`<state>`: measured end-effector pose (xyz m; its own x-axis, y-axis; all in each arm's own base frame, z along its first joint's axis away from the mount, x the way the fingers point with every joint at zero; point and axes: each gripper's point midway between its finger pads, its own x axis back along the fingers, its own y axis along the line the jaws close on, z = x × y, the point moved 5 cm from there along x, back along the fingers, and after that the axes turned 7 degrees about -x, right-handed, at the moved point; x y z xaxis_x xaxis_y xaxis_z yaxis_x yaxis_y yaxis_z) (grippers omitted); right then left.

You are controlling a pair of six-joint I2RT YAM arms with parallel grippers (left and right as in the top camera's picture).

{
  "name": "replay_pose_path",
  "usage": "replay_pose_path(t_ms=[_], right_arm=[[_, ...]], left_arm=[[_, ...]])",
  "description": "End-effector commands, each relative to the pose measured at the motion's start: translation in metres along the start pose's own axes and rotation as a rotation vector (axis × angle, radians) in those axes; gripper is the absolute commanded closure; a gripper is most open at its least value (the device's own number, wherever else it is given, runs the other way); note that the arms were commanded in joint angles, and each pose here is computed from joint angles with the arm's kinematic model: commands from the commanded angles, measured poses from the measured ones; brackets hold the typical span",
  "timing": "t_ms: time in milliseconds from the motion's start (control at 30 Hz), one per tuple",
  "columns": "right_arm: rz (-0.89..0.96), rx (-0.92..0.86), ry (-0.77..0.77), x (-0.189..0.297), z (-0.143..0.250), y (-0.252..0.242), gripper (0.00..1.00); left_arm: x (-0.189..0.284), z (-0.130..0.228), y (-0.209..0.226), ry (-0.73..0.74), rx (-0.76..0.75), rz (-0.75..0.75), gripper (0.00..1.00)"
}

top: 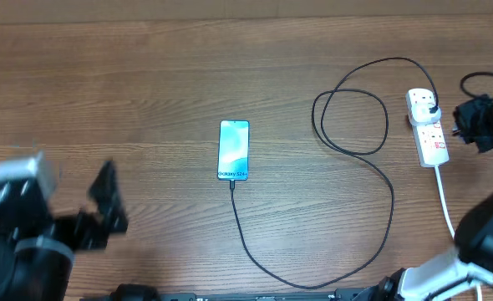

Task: Plug charger to phone and switch on socket
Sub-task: 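Retract the left arm and move the right gripper to the power strip, then position the right gripper over the power strip's switch by the adapter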

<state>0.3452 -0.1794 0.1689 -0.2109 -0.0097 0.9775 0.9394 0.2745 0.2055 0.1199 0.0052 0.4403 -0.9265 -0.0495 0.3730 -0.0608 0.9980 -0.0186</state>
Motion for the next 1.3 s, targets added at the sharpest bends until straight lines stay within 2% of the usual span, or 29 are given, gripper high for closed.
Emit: replay_pose_path(t_ms=[0, 167, 767, 1267], right_arm=[[-0.06, 0.049, 0.026, -0.009, -0.013, 0.016, 0.93], [-0.099, 0.072, 0.054, -0.033, -0.018, 0.028, 0.94], [-0.121, 0.081, 0.034, -0.063, -0.03, 0.039, 0.94], [-0.031, 0.118, 0.141, -0.124, -0.007, 0.041, 0.96]], left_arm=[[0.01, 0.012, 0.018, 0.025, 0.008, -0.128, 0.0], [0.011, 0.027, 0.024, 0.106, -0.014, -0.173, 0.0], [0.01, 0.028, 0.023, 0.111, -0.015, -0.172, 0.01], [0.01, 0.028, 0.023, 0.112, -0.015, -0.172, 0.0]])
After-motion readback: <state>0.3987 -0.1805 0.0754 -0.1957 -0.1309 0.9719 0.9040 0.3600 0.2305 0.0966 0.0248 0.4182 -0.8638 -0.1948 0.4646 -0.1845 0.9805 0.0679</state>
